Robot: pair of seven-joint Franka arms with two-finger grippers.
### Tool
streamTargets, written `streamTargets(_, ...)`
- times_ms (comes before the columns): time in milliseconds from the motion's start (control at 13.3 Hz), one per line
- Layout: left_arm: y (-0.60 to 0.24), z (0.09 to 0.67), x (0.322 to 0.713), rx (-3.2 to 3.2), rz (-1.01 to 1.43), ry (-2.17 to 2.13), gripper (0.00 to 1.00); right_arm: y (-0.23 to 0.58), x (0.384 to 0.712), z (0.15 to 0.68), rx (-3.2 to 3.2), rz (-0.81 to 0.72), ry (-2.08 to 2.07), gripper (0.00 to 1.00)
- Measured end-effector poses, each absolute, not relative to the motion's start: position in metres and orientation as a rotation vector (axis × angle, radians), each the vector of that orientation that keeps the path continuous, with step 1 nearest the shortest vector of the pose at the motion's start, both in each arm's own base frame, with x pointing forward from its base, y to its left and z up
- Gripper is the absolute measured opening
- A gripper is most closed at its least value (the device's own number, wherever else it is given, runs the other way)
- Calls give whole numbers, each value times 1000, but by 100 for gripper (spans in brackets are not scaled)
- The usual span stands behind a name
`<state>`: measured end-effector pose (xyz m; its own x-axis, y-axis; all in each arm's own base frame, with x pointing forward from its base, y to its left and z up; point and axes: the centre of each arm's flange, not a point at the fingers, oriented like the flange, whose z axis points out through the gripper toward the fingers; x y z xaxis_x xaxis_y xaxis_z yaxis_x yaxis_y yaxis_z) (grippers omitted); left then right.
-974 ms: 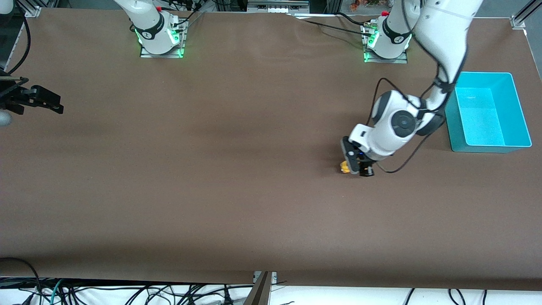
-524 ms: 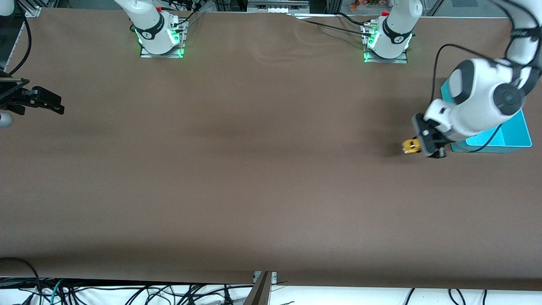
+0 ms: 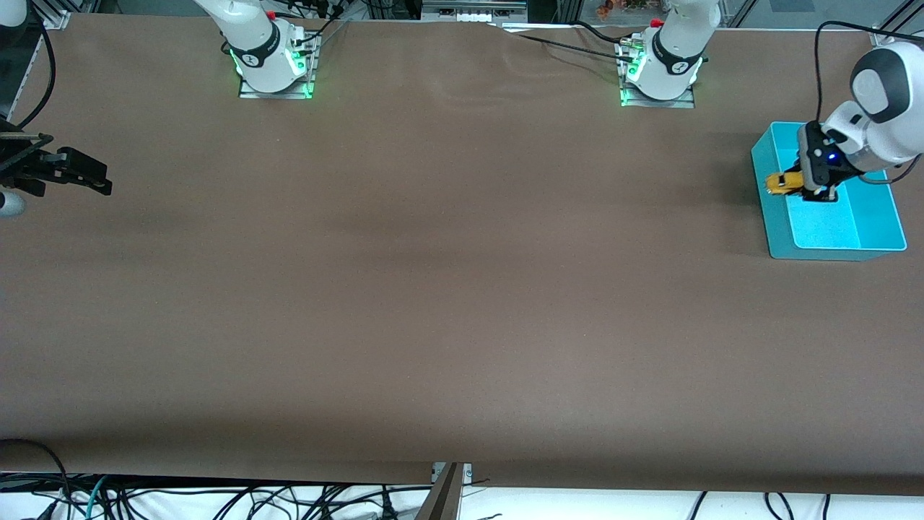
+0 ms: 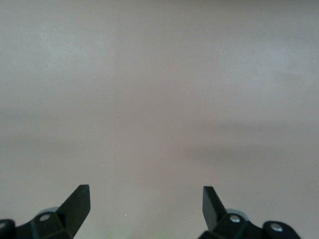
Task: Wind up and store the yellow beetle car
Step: 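Carry the car with the left gripper over the cyan box, then lower the car into the cyan box and open the left gripper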
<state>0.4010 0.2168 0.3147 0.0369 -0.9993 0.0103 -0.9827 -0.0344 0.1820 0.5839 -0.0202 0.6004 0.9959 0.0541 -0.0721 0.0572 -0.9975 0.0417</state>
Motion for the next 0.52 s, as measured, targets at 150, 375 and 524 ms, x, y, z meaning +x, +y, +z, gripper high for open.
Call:
streamTargets(150, 253, 304, 374, 2105, -208, -2102, 45, -20, 584, 600, 3095, -110, 86, 100)
streamTargets(375, 297, 273, 344, 2046, -172, -2148, 45, -20, 584, 600, 3095, -110, 87, 100)
streamTargets(524, 312, 248, 335, 2047, -166, -2145, 45, -20, 584, 600, 3095, -110, 87, 100)
